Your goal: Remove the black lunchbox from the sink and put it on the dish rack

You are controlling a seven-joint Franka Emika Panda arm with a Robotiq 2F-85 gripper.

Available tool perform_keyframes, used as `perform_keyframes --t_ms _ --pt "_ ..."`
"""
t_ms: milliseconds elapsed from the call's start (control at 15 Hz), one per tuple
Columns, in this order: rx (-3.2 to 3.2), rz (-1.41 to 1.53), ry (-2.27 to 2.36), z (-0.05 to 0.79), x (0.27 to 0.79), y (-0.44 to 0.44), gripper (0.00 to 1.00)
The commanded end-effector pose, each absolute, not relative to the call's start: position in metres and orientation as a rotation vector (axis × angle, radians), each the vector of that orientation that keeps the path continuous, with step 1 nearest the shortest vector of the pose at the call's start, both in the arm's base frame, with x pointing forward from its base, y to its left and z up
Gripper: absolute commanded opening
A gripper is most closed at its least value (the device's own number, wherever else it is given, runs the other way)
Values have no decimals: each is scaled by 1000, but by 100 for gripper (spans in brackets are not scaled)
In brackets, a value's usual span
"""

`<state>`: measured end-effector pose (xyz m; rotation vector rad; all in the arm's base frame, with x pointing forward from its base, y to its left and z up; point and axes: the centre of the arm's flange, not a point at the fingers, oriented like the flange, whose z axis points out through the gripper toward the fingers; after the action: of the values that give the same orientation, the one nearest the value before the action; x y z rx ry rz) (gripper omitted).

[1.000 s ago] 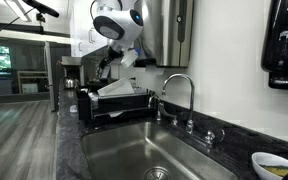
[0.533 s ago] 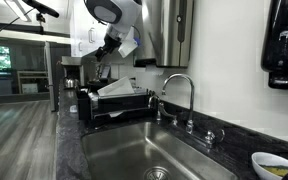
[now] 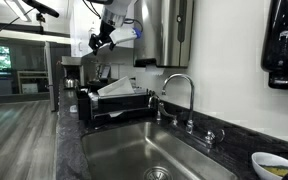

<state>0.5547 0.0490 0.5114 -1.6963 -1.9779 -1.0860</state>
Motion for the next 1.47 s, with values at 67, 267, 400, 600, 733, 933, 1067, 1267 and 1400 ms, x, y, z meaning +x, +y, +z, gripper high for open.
perform_keyframes --t_ms 67,267,400,600,733,933,1067,1267,1400 --pt "-1943 -987 -1863 522 521 33 100" --pt "-2124 -926 -1768 526 508 24 100" --pt "-2237 -888 -1705 527 499 18 100" --pt "-2374 -818 -1600 526 486 7 100" --pt "-2462 -764 -1525 523 477 -2 100" --pt "-2599 -666 -1390 515 465 -14 100" --pt "-2698 -606 -1283 506 460 -22 100" --pt "-2818 -521 -1125 492 454 -30 100" --pt "-2883 -460 -1023 483 450 -34 100"
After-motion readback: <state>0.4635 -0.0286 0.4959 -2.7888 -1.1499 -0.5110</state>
